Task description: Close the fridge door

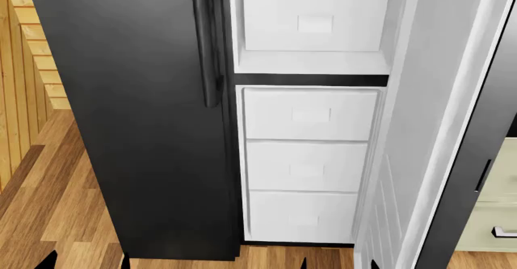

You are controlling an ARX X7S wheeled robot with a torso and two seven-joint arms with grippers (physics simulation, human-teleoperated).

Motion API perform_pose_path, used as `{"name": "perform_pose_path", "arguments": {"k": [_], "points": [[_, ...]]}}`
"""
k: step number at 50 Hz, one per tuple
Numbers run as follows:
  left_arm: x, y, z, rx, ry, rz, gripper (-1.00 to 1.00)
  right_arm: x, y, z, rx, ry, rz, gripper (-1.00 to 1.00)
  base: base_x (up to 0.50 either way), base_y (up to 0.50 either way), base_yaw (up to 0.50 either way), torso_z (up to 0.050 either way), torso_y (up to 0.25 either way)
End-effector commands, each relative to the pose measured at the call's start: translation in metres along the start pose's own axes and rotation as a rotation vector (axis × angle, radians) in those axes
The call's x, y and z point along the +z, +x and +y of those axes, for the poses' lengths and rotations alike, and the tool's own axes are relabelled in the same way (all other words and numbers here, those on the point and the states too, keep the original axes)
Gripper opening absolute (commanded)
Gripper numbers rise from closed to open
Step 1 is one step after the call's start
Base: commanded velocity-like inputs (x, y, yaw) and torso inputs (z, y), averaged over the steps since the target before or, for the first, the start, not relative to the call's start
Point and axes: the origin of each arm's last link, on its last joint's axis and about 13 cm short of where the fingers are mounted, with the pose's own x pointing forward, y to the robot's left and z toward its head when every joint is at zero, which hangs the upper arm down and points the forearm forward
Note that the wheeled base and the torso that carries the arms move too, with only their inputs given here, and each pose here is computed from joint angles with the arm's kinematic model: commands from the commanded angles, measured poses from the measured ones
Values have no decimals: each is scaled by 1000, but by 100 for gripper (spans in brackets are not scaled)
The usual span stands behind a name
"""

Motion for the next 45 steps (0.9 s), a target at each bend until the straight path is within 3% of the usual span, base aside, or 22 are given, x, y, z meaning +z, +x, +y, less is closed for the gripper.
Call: {"name": "perform_pose_path", "arguments": {"k": [1, 23, 36, 45], "points": [[0, 0, 0, 0, 0, 0, 100, 0, 0, 0, 0, 0, 0, 100, 0, 0, 0, 0, 0], [2, 0, 1, 4, -6, -2, 100, -1, 0, 1, -1, -16, 9, 100, 0, 0, 0, 0, 0], [3, 1, 1, 20, 28, 4, 100, 0, 1, 1, -4, -15, 9, 100, 0, 0, 0, 0, 0], [4, 1, 2, 22, 2, -6, 100, 1, 1, 2, 1, -33, 4, 100, -89, 0, 0, 0, 0]]}}
